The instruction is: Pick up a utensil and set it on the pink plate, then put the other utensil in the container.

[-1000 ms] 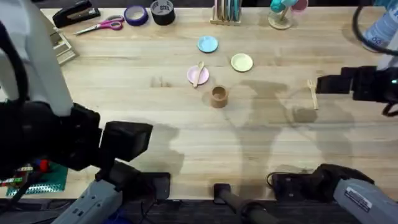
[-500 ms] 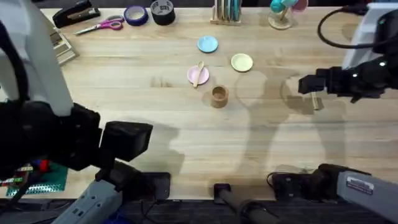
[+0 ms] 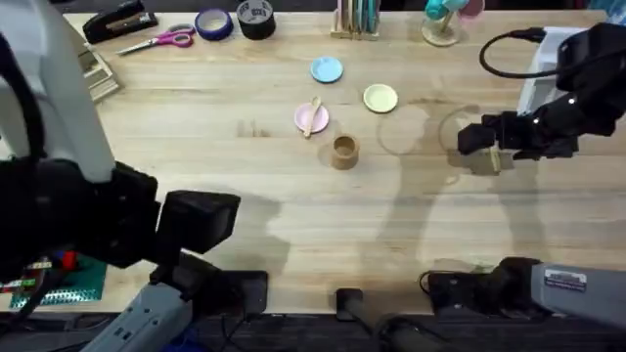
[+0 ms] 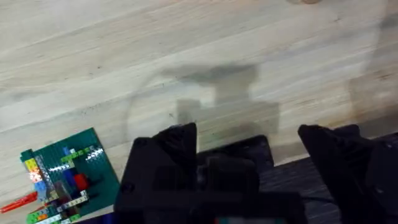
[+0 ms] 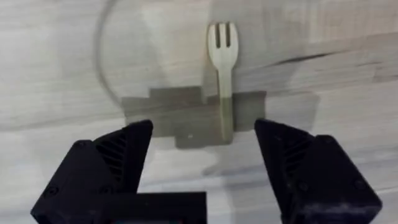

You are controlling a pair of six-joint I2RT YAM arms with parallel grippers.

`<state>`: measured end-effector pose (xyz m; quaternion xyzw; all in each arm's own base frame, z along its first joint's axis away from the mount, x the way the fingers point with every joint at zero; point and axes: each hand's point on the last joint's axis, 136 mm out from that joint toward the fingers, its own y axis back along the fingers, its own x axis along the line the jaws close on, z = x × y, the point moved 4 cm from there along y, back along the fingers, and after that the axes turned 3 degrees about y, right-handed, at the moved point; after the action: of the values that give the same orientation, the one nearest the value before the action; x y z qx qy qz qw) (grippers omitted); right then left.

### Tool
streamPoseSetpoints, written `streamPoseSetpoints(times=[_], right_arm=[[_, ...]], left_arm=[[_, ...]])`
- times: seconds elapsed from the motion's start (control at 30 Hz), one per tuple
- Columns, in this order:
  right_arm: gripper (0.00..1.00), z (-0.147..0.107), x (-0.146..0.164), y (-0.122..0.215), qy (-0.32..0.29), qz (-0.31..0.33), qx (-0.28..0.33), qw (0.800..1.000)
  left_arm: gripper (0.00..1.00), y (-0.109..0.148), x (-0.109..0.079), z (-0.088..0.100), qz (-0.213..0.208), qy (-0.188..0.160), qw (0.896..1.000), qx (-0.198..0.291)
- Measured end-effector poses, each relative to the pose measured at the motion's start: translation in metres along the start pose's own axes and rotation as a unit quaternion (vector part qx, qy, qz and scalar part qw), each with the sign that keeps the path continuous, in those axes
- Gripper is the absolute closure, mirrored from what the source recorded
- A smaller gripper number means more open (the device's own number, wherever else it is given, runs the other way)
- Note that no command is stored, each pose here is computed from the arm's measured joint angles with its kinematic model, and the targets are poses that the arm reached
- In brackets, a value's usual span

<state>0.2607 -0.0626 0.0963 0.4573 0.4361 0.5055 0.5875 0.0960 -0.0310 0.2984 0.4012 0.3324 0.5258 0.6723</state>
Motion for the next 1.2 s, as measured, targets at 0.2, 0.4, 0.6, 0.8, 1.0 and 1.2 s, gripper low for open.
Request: streamPoseSetpoints(times=[0.2,0.4,0.6,0.8,1.0,1.2], right_arm=[[0.005,0.001,-0.009,-0.011,-0.017,-0.006,-0.020,1.000],[0.005,0.001,-0.013,-0.018,-0.020,-0.010,-0.033,0.999],[0.005,0.008,-0.013,-0.023,-0.017,-0.006,-0.043,0.999],[0.012,0.010,-0.013,-0.025,-0.017,0.000,-0.040,0.999],[0.316,0.013,-0.012,-0.025,-0.013,0.003,-0.044,0.999],[0.613,0.014,-0.012,-0.026,-0.010,0.001,-0.047,0.999]], left_arm=[[0.007,0.000,0.000,0.000,0.000,0.000,1.000,0.000],[0.006,0.000,0.000,0.000,0.000,0.000,1.000,0.000],[0.006,0.000,0.000,0.000,0.000,0.000,1.000,0.000],[0.006,0.000,0.000,0.000,0.000,0.000,1.000,0.000],[0.006,0.000,0.000,0.000,0.000,0.000,1.000,0.000],[0.006,0.000,0.000,0.000,0.000,0.000,1.000,0.000]])
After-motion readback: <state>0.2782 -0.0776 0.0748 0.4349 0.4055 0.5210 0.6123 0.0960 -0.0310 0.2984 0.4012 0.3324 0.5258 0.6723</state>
